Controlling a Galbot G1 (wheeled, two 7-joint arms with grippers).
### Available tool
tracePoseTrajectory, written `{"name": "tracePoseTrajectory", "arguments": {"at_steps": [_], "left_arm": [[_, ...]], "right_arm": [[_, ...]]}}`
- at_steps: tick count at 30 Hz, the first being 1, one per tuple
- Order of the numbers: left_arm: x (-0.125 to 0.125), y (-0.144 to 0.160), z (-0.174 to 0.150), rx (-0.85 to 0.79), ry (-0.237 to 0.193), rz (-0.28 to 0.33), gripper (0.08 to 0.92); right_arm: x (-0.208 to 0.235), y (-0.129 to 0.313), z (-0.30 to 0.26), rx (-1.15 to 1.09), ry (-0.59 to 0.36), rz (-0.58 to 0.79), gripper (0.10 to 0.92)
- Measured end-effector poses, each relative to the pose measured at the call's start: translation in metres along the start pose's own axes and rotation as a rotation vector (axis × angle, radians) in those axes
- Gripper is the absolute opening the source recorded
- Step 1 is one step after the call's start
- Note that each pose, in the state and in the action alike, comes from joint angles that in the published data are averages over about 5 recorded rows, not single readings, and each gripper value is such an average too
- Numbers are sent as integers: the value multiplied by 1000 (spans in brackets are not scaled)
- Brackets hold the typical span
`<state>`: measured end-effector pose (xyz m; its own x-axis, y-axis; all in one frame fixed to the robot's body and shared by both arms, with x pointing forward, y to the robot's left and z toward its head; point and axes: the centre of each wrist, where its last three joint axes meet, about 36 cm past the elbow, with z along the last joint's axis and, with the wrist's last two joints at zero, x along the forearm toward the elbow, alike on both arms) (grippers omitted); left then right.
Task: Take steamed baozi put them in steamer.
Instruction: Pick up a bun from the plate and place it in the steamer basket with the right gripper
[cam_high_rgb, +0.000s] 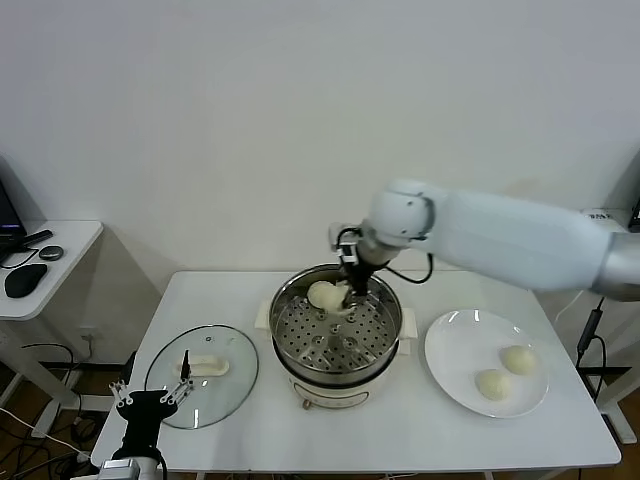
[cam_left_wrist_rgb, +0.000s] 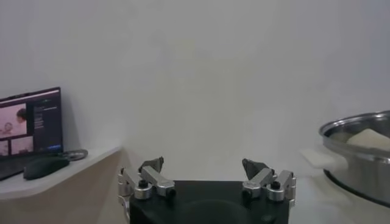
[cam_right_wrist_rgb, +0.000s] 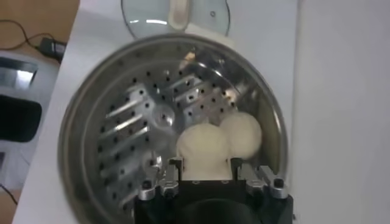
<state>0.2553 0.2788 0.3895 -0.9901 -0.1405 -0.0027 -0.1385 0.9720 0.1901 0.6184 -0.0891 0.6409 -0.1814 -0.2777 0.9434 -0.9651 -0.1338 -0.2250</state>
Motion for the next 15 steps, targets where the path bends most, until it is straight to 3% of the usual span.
{"name": "tracePoseTrajectory", "arguments": {"at_steps": [15], "left_arm": [[0,3,4,-4,-1,-8,823]], "right_arm": [[-64,-2,-53,-25,4,-33,484]]}}
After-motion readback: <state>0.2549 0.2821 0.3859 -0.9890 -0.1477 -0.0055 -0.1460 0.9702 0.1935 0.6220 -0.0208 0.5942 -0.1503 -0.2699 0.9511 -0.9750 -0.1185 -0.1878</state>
